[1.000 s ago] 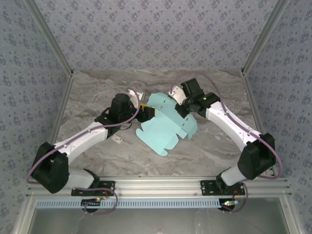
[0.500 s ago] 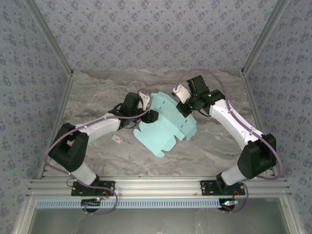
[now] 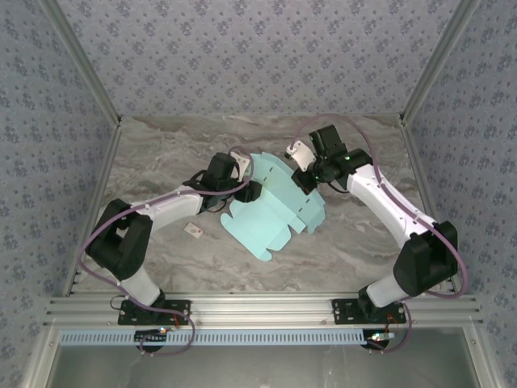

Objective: Fold the paper box

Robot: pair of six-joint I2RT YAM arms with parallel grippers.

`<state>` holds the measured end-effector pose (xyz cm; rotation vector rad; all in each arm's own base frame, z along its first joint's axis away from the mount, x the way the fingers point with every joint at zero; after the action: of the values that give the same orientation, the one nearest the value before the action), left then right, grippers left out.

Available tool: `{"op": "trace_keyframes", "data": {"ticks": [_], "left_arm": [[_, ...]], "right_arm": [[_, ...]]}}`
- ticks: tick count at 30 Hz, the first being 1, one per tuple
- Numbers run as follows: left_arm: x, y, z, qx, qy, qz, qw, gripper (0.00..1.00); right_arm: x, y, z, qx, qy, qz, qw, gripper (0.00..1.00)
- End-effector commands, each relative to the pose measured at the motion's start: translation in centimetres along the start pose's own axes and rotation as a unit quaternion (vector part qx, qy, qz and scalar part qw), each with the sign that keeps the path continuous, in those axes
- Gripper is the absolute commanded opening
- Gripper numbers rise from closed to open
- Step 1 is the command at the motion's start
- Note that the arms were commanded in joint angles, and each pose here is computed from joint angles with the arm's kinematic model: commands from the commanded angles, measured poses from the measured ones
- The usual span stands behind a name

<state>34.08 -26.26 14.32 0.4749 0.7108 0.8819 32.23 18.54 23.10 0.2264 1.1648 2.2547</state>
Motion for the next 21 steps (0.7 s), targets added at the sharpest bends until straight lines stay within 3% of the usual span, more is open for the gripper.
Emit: {"op": "trace_keyframes", "data": {"ticks": [1, 9, 21], "left_arm": [[-1.2, -0.3, 0.7, -0.006, -0.005, -0.039, 0.999, 0.65], [-3.1, 1.2, 0.0, -0.008, 0.010, -0.109, 0.994, 0.56], [-4.9, 0.9, -0.8, 0.001, -0.013, -0.150, 0.989, 0.56]], "right_arm": [[0.1, -0.3, 0.1, -0.001, -0.011, 0.006, 1.000, 0.00], [-0.7, -0.4, 0.0, -0.002, -0.030, -0.013, 0.999, 0.00], [-0.2, -0.7, 0.6, -0.018, -0.046, 0.013, 0.999, 0.00]]}}
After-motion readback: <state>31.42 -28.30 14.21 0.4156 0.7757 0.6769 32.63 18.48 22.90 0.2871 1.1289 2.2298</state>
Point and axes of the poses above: each hand's point on the last joint's axis, 136 mm out from that joint toward the fingers, its own y axis back along the fingers, its own x axis along the line the jaws close on, z = x × y, the point moved 4 cm from there along y, back along the fingers, and after that the axes turned 8 degrees about y, right-handed, at the moved point
